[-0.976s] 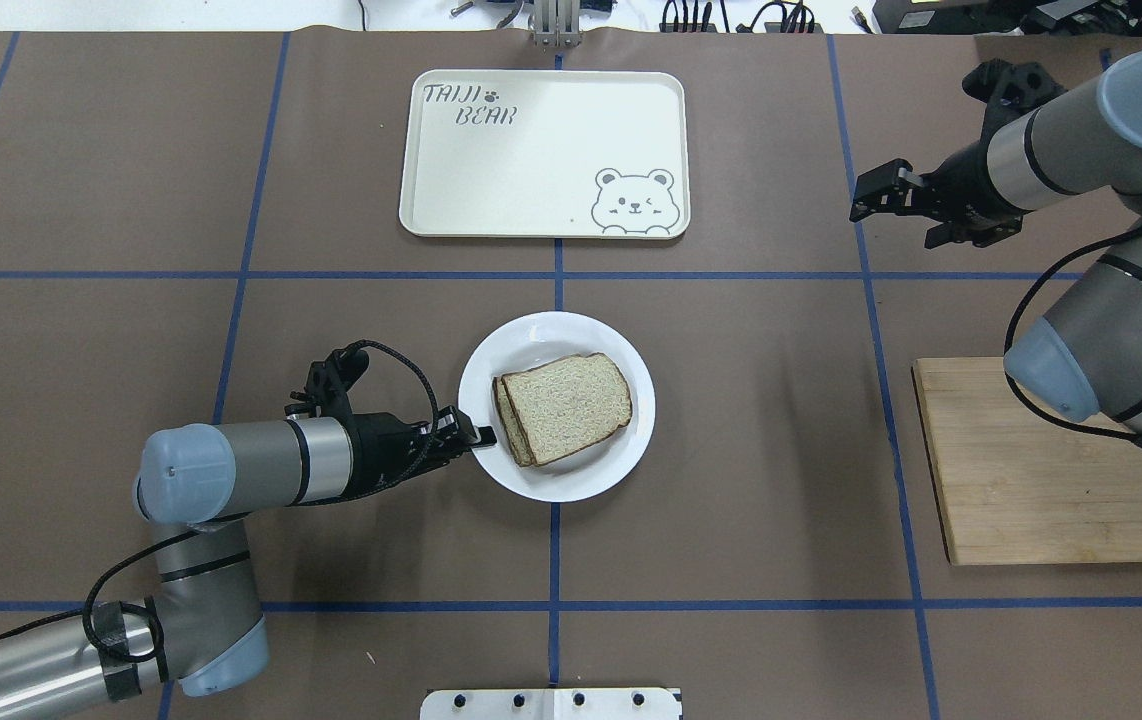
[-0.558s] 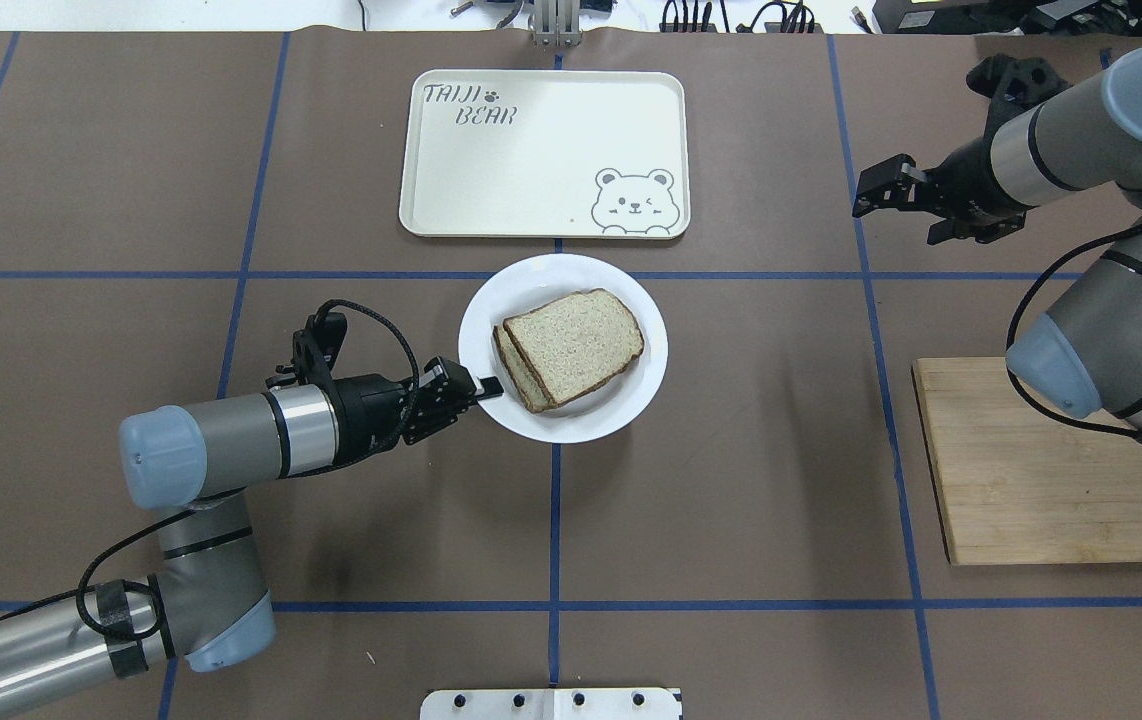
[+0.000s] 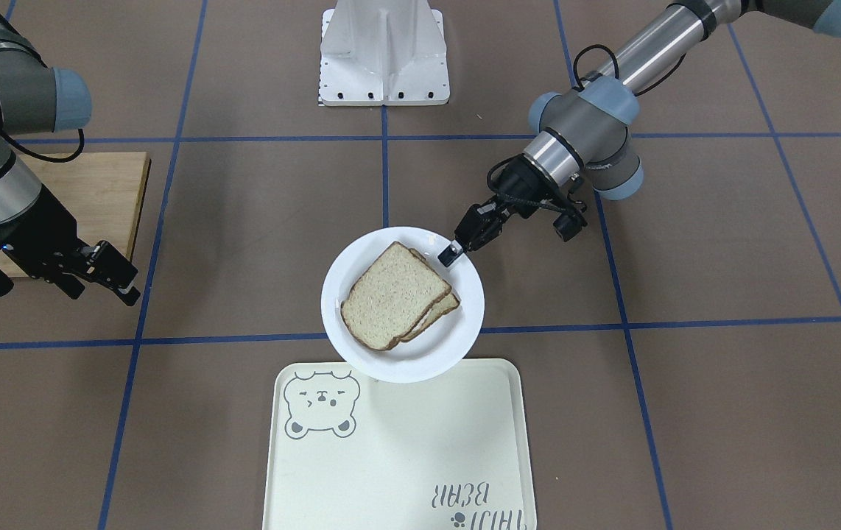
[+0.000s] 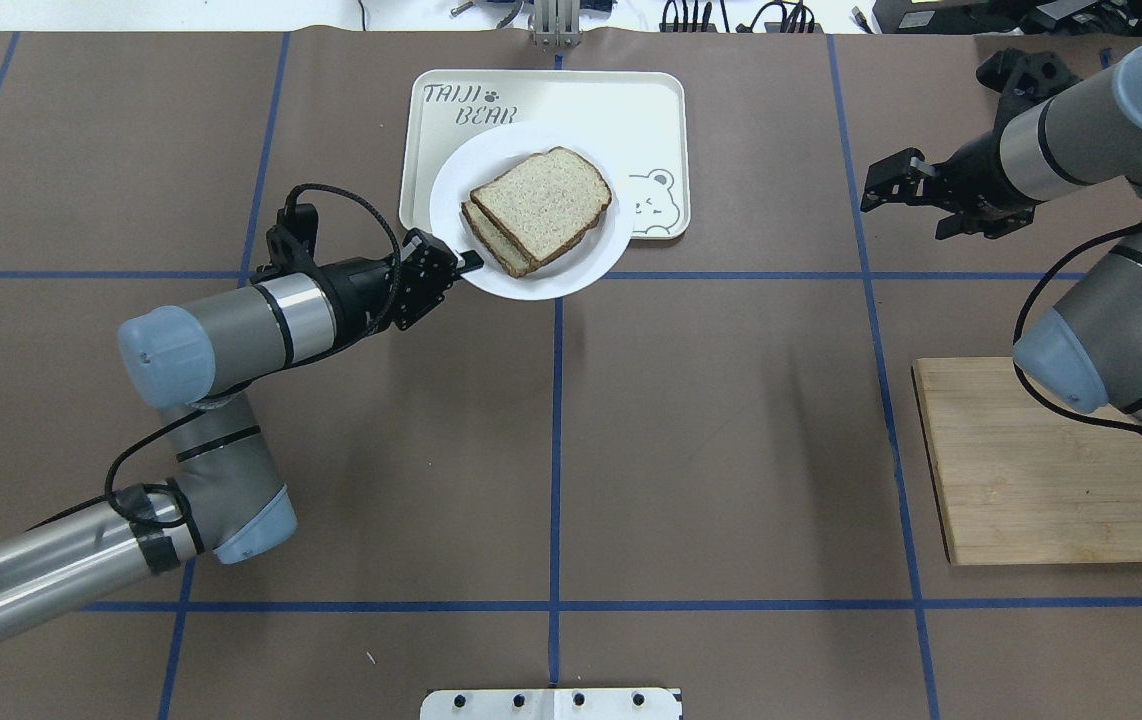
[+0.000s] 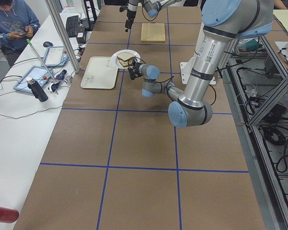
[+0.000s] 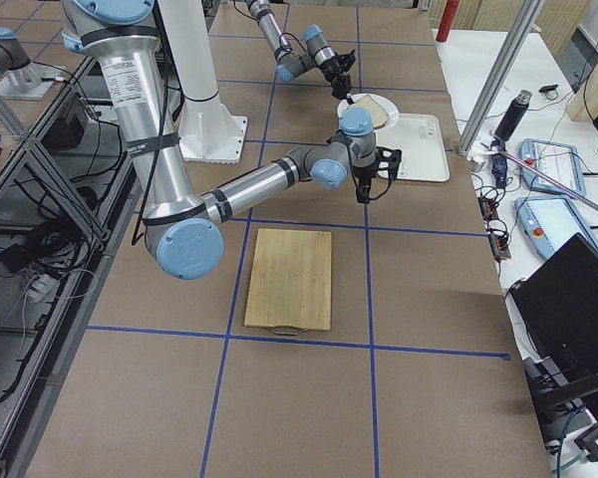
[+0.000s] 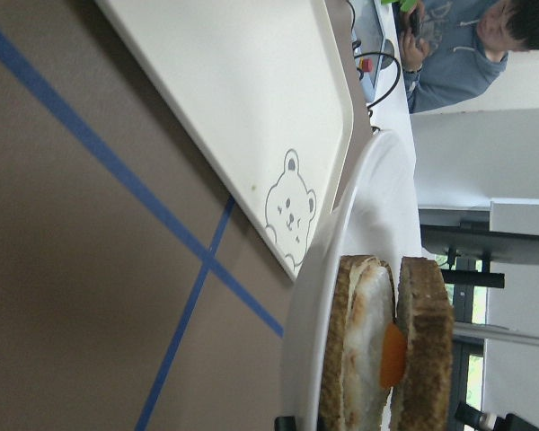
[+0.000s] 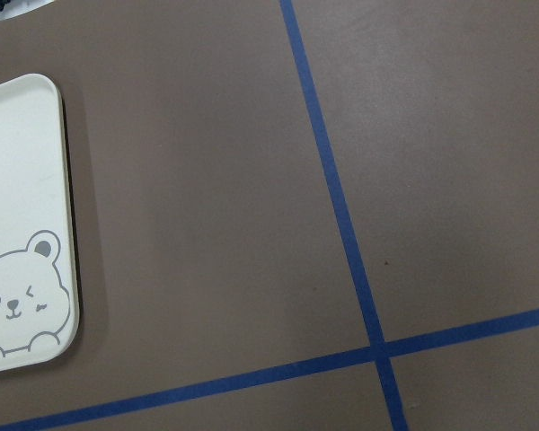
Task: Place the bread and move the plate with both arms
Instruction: 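Slide the plate with the left gripper onto the bear-printed tray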
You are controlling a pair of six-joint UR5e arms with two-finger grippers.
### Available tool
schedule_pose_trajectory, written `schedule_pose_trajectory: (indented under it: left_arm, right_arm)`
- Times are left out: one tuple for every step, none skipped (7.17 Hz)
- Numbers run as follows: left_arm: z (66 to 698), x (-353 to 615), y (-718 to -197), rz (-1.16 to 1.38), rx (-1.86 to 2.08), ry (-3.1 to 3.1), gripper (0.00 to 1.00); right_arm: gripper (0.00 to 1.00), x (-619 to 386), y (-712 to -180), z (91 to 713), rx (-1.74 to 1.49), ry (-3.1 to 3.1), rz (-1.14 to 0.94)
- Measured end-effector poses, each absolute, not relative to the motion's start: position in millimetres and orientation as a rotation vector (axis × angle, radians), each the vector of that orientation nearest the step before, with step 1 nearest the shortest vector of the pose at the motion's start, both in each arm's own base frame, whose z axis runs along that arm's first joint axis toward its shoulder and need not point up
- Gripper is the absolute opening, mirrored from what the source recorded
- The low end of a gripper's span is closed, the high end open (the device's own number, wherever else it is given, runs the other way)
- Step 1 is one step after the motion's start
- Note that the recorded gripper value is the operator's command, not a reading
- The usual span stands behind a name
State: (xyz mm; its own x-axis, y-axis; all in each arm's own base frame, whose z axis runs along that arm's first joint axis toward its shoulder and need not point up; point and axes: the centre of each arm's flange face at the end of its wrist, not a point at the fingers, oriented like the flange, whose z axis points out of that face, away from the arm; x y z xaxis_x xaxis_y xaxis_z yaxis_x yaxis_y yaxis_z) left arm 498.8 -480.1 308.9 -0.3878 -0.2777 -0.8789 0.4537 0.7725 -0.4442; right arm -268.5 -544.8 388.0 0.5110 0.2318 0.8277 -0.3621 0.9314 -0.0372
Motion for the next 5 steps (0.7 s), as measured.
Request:
schedule_pose_trajectory:
  left_arm:
    - [305.0,514.7,-505.1,-0.843,0.17,1.763,0.0]
    - [300.5,525.7,-527.7,-0.898,0.188,1.718,0.0]
    - [301.1,529.3,-545.8,-0.948,0.19,1.679,0.0]
    - [301.1,535.5,-559.5,-0.98,0.191,1.639,0.0]
    - [296.7,546.5,-571.3,-1.0,0.193,1.6,0.0]
  right_arm:
    - [1.0,-265.5,-543.9,388.1,0.15,-0.973,0.362]
    - [1.0,-262.2,-541.4,389.5,0.152,-0.973,0.364]
    - [1.0,-259.2,-539.5,391.8,0.153,-0.972,0.367]
    - [1.0,-256.6,-538.7,394.0,0.153,-0.971,0.37]
    - [1.0,-254.9,-537.7,396.7,0.151,-0.969,0.372]
